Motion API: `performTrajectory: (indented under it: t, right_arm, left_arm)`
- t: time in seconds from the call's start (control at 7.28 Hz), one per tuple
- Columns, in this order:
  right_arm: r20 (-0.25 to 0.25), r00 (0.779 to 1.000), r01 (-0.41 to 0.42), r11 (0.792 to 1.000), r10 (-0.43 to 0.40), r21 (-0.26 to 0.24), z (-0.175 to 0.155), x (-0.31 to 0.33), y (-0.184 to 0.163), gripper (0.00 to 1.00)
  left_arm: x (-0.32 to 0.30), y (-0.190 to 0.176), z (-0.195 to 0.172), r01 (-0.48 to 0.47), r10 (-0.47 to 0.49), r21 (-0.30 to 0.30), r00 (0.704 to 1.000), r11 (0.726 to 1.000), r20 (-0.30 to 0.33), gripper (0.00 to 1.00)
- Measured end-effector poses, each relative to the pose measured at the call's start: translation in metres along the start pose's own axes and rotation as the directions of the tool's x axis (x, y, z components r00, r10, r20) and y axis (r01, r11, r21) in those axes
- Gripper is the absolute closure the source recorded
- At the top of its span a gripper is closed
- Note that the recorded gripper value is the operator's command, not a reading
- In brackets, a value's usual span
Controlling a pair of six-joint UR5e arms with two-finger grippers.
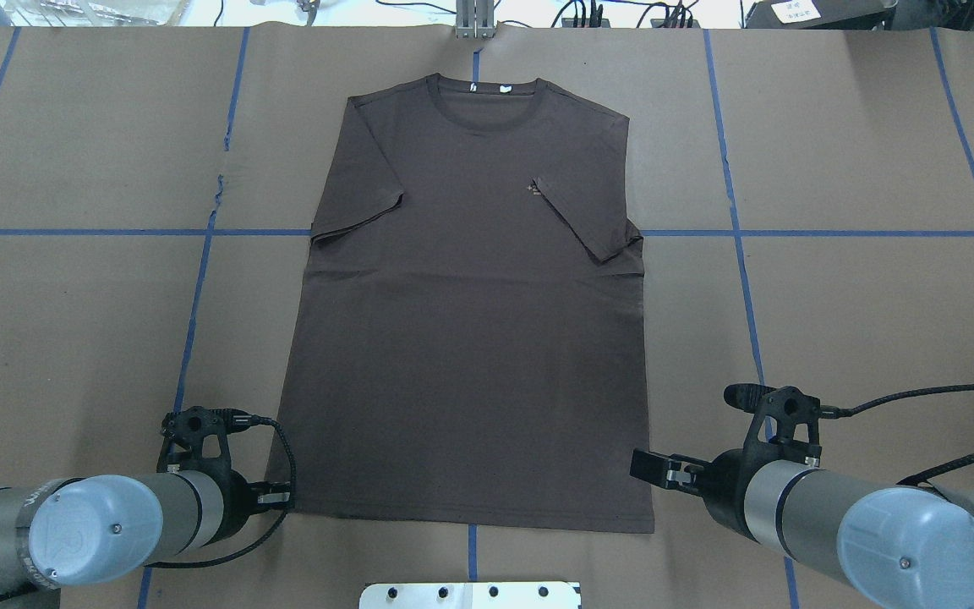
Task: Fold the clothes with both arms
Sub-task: 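Lower both grippers to the shirt hem corners nearest the robot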
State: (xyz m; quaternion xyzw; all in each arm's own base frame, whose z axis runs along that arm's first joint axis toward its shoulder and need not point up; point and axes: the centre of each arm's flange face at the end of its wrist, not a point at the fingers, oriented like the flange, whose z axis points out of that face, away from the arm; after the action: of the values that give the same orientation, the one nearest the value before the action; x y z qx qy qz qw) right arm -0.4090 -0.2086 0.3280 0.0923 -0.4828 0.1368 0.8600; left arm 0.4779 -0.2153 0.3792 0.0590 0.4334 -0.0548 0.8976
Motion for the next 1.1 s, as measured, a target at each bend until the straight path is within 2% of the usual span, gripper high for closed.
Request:
performTrajectory:
  t: [0.14,0.55,0.69,0.82,0.96,1.1]
  right_arm:
    - [0.001,1.000,0.000,1.000,0.000,0.000,0.000,0.000,0.000,0.00]
    - [0.001,1.000,0.001,1.000,-0.001,-0.001,-0.001,0.000,0.001,0.02]
    - [0.003,1.000,0.001,1.000,-0.001,-0.004,0.000,-0.002,0.004,0.07]
    - [0.004,1.000,-0.010,1.000,0.010,-0.002,0.002,-0.003,0.013,0.19]
    - [-0.013,0.999,-0.035,0.999,0.035,0.012,0.007,-0.003,0.026,0.24]
    - [-0.051,0.997,-0.062,0.998,0.064,0.031,0.015,0.000,0.038,0.25]
  left_arm:
    - [0.001,0.001,0.000,-0.001,0.001,-0.002,1.000,1.000,-0.001,1.00]
    - [0.004,0.002,-0.002,-0.002,0.002,-0.004,1.000,1.000,-0.009,1.00]
    - [0.006,0.002,-0.004,-0.002,0.002,-0.004,1.000,1.000,-0.015,1.00]
    - [0.008,0.001,-0.006,-0.002,0.002,-0.004,1.000,1.000,-0.021,1.00]
    - [0.010,0.001,-0.008,-0.001,0.001,-0.004,1.000,1.000,-0.027,1.00]
    - [0.013,0.001,-0.009,0.000,0.000,-0.005,0.999,1.000,-0.034,1.00]
